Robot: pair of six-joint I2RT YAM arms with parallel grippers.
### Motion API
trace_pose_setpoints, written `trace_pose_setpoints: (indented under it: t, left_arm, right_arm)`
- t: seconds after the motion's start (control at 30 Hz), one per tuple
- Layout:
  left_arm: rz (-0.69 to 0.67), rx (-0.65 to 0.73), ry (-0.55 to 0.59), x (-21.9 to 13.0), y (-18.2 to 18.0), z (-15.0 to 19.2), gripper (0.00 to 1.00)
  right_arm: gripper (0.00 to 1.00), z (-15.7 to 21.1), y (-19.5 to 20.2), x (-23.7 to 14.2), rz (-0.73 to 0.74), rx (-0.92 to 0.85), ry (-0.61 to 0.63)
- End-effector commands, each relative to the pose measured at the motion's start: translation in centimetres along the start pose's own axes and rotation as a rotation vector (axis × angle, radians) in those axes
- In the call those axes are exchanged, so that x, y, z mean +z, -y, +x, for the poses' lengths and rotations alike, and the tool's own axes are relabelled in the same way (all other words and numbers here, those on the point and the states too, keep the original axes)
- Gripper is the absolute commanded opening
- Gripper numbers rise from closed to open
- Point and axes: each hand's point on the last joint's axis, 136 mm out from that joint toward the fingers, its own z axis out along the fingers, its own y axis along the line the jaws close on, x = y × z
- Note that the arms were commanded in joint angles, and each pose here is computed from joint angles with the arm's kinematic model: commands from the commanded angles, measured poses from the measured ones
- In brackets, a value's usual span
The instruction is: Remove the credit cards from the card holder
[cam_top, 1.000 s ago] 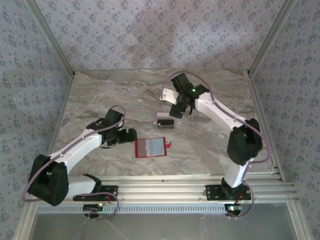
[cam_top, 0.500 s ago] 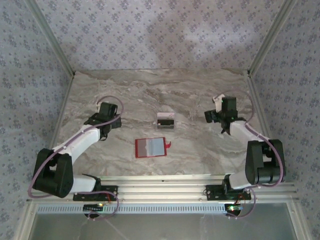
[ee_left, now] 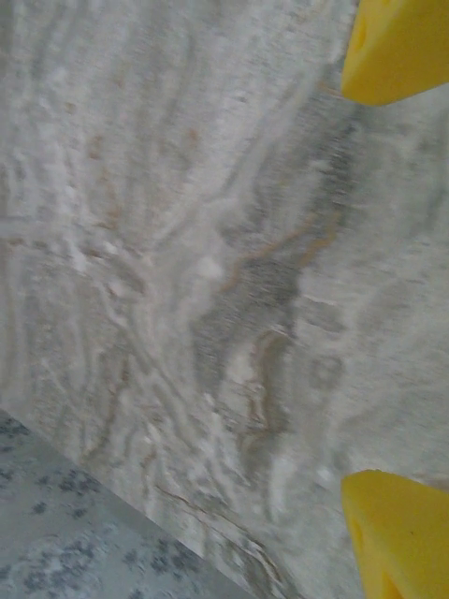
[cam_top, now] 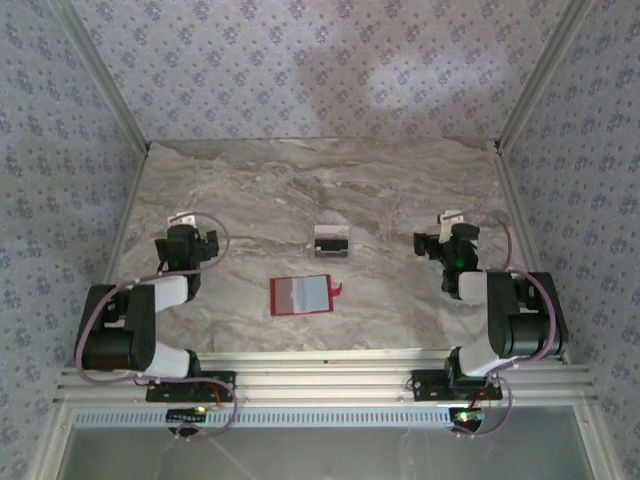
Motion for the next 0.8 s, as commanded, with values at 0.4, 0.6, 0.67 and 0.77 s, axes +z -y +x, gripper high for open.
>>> trace_pose_setpoints:
  t: [0.4, 0.6, 0.67, 0.77]
  left_arm:
    - [0.174, 0.003, 0.123, 0.7, 3.0, -1.7, 0.99]
    - [0.174, 0.002, 0.123, 0.7, 3.0, -1.7, 1.00]
    - [0.174, 0.001, 0.123, 0.7, 3.0, -1.7, 1.00]
    - [0.175, 0.000, 0.123, 0.7, 3.0, -1.7, 1.00]
  right_arm:
    - [1.00, -1.5, 0.7, 0.0, 0.013, 0.047, 0.091]
    - [1.00, -1.6, 0.6, 0.0, 0.015, 0.044, 0.091]
    - [1.00, -1.5, 0.6, 0.0, 0.014, 0.046, 0.088]
    - [1.00, -1.5, 0.7, 0.0, 0.010, 0.051, 0.090]
